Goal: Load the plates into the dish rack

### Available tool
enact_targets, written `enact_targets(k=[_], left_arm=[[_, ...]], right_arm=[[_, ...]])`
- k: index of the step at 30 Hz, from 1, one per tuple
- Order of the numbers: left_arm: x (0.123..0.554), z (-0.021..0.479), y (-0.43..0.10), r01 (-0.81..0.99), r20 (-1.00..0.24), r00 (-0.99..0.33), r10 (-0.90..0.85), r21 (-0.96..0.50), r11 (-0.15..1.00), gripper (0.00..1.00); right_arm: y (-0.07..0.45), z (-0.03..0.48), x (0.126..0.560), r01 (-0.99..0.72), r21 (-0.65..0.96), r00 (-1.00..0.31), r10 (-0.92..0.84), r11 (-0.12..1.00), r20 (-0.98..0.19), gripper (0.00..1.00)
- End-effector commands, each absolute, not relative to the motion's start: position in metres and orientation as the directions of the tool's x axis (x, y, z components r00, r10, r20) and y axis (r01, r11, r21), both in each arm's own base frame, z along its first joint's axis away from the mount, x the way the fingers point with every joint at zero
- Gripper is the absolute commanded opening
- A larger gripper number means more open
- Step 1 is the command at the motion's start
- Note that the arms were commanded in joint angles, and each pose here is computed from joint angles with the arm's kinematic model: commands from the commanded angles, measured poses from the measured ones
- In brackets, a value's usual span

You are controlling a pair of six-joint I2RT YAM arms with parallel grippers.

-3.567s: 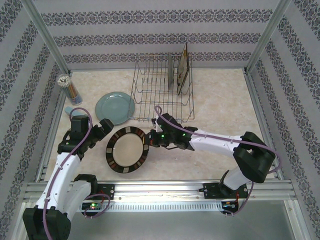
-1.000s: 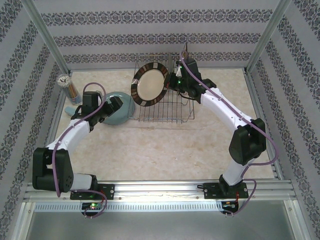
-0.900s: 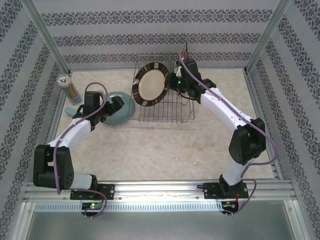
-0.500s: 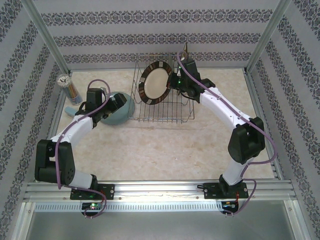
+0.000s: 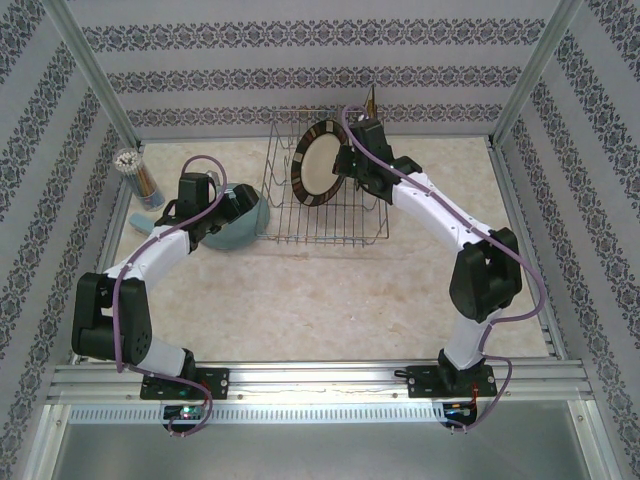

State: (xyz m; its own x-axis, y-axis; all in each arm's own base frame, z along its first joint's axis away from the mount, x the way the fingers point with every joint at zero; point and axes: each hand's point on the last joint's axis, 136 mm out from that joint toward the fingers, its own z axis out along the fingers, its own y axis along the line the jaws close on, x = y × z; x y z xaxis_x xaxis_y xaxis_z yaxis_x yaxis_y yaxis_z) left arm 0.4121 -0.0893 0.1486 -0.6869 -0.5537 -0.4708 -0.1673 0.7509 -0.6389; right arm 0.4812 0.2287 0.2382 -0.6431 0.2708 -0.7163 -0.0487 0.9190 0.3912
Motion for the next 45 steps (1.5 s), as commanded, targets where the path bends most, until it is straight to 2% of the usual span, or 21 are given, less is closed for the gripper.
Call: enact_targets(k=[1,16,22,45], left_arm=[[0.416,0.156,-0.104,-0.116,-0.493,-0.693,-0.526,-0.645,0.756,1.00],[0.417,0.162,-0.112,-0.106,-0.503,-0.686,-0.525,-0.645,0.757,1.00],[0.419,0.162,-0.113,-0.103,-0.502,-0.692,-0.518,-0.642,0.760,1.00],[0.417,0.166,-0.115,-0.081,-0.508,-0.701,-0.501,-0.641,0.763,1.00]], right_arm=[[0.237,0.321,0.499,-0.121,0.448,-0.450,0.354,0.886,-0.820,0.00],[0.241,0.324,0.510,-0.020,0.319,-0.376,0.288,0.948,-0.881,0.00],[0.249,0.333,0.512,0.039,0.217,-0.312,0.218,0.975,-0.925,0.00],[0.266,0.356,0.522,0.196,0.094,-0.173,0.129,0.976,-0.976,0.00]])
